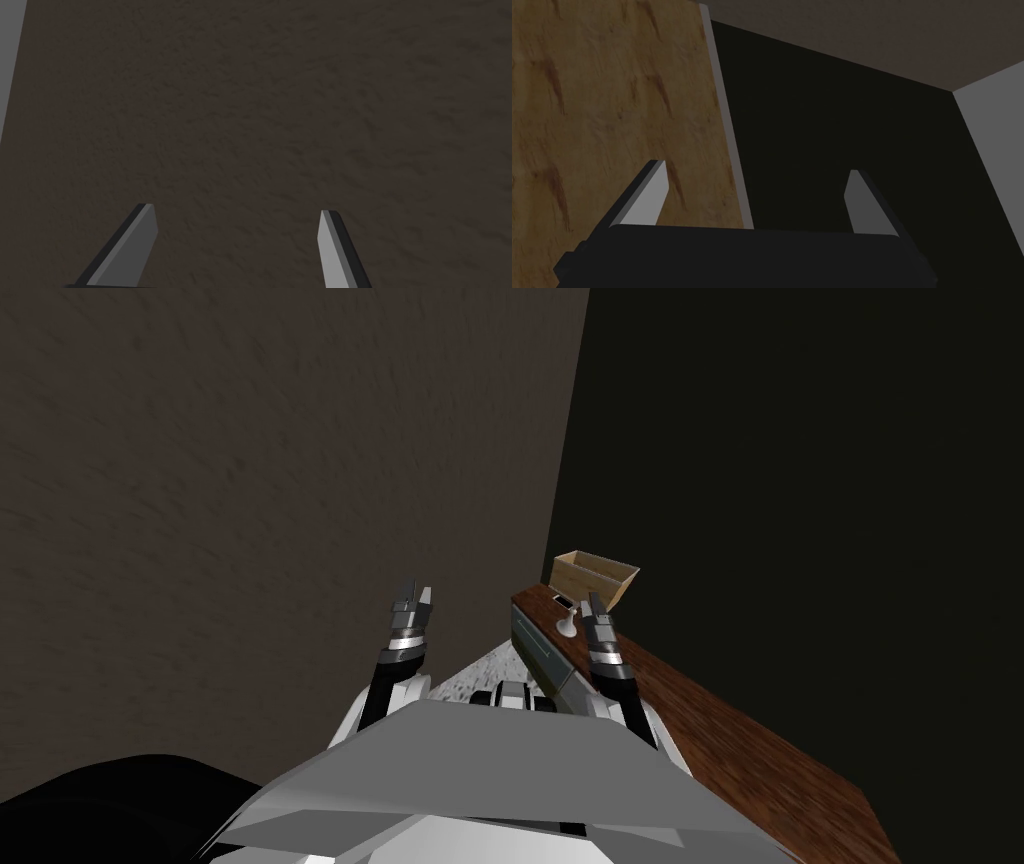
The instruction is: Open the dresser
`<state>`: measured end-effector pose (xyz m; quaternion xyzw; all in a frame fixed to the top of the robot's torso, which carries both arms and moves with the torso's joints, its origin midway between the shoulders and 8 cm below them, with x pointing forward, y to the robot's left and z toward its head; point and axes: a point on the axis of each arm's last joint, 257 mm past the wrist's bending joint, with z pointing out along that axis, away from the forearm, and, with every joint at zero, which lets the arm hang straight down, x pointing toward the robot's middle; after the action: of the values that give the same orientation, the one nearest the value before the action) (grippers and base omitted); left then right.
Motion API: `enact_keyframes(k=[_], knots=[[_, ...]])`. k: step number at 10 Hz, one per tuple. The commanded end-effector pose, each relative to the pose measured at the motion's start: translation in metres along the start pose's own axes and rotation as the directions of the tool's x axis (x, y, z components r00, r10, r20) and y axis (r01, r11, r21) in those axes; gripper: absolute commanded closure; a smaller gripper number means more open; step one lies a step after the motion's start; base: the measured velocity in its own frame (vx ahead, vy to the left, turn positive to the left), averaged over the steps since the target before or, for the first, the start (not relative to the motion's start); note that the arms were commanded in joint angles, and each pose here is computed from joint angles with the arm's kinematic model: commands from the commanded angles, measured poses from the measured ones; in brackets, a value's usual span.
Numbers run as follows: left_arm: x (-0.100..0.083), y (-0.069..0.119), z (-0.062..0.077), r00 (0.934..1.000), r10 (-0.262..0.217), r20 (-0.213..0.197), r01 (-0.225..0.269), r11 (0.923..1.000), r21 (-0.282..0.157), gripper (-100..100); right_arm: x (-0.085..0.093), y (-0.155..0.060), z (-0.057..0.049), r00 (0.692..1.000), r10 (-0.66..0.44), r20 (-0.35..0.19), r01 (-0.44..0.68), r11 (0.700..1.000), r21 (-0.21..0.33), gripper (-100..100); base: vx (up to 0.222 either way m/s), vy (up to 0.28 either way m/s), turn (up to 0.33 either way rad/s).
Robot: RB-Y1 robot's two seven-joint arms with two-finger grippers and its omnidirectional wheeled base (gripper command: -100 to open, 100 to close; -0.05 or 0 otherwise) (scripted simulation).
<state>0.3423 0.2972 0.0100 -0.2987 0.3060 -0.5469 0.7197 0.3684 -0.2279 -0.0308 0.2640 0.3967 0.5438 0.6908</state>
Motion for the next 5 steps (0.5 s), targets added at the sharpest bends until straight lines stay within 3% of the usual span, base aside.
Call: enact_keyframes(k=[1,5], knots=[[0.0,0.0,0.0,1.0,0.0,0.0,0.0,1.0,0.0,0,0.033,-0.018,-0.004,0.992,-0.06,-0.107,0.064,0.997,0.037,-100,0.0,0.002,0.088],[0.0,0.0,0.0,1.0,0.0,0.0,0.0,1.0,0.0,0,0.092,-0.054,-0.02,0.939,-0.167,-0.3,0.198,0.977,0.075,-100,0.0,0.003,0.1]])
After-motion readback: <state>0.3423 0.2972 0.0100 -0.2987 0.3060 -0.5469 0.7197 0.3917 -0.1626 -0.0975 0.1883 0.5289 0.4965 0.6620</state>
